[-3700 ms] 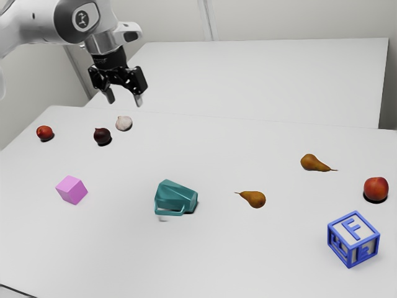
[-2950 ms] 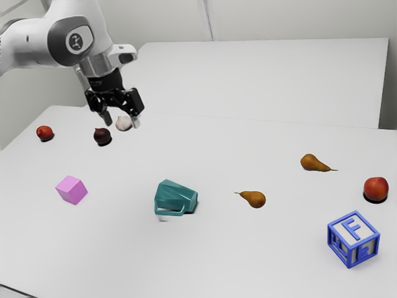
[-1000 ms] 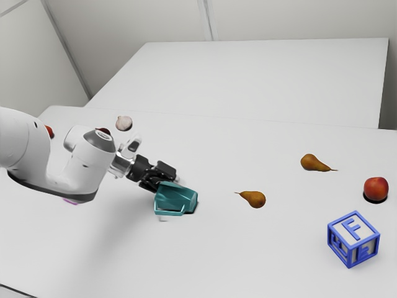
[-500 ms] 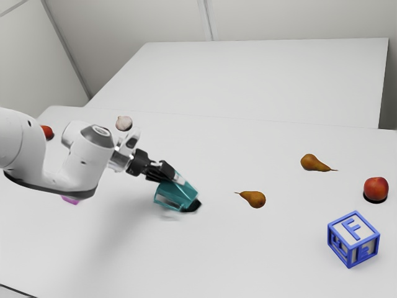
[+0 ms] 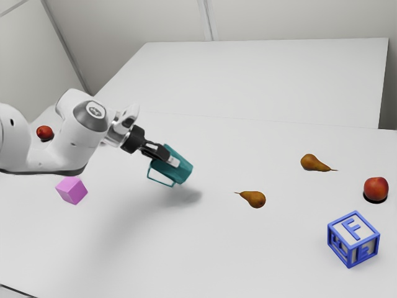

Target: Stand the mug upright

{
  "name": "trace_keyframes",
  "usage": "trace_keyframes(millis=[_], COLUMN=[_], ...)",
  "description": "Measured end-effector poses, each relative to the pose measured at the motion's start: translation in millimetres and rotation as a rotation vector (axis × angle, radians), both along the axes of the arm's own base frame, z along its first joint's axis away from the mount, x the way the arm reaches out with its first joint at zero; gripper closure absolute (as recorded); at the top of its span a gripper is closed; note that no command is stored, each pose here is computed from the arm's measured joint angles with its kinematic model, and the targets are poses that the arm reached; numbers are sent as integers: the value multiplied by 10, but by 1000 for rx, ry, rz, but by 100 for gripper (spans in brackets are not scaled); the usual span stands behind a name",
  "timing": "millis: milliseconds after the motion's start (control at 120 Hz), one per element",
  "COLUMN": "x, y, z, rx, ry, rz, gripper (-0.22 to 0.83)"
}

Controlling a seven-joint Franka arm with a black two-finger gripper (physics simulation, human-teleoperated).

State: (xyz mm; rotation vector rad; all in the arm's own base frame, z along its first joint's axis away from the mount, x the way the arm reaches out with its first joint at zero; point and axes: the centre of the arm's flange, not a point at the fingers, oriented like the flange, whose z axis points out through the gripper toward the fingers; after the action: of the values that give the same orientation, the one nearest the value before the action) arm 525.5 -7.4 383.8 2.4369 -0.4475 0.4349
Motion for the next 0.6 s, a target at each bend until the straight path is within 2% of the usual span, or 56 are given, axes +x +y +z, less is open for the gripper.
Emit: trace_keyframes(millis=[100,242,600], x=[66,20,-108], y=[-14,-24,-85], z=[173,281,293], rx=[110,252,551], ry=[14,67,183], rz=[-65,-107,-78], gripper=[78,78,78])
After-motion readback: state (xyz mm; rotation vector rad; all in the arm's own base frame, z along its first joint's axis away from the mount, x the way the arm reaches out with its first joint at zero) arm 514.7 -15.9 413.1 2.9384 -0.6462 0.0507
